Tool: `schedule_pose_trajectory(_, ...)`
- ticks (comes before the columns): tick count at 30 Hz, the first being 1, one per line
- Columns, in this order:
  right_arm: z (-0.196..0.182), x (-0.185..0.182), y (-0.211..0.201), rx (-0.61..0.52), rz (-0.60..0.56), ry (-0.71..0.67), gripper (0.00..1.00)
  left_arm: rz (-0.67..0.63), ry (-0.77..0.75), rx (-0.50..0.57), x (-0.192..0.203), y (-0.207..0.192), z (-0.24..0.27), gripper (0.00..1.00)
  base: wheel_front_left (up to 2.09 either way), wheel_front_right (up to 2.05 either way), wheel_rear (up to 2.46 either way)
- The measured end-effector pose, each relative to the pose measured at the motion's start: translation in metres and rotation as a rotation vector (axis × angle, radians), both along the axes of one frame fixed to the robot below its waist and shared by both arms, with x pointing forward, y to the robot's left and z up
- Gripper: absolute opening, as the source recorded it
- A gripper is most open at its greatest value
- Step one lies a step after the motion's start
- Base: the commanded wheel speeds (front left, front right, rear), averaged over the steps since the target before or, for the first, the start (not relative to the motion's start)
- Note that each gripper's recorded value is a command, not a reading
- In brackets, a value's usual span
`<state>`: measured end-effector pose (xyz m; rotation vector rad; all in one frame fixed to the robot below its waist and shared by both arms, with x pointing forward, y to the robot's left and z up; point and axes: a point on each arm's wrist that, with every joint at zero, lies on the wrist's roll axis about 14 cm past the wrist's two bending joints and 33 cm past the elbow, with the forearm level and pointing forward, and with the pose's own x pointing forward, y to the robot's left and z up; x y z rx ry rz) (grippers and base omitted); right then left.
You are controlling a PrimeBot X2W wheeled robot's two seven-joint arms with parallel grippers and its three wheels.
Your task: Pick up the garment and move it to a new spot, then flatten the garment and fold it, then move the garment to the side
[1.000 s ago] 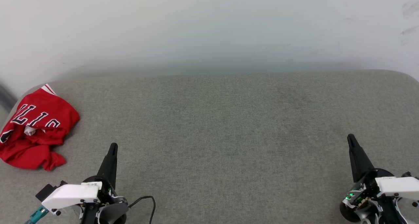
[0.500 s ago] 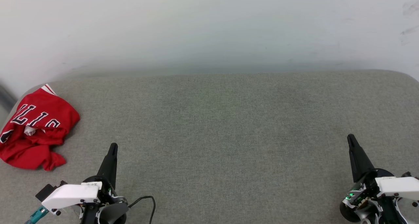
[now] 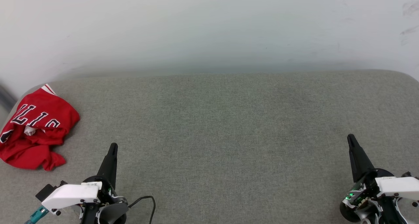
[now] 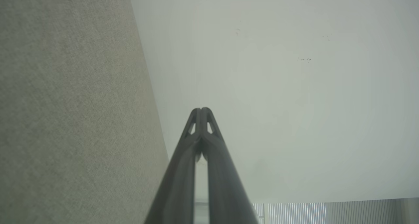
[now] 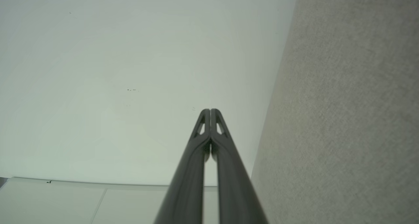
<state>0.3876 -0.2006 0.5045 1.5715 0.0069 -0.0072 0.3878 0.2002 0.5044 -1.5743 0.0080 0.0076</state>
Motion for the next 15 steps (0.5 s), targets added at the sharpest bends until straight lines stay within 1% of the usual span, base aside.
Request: schedule_pose_trajectory(15,0.0000,0.0000,0.0000,0.000,0.000,0.000,0.00,0.000,0.000,0.000,0.0000,0.0000,0.0001,0.00,0.00,0.00,0.00)
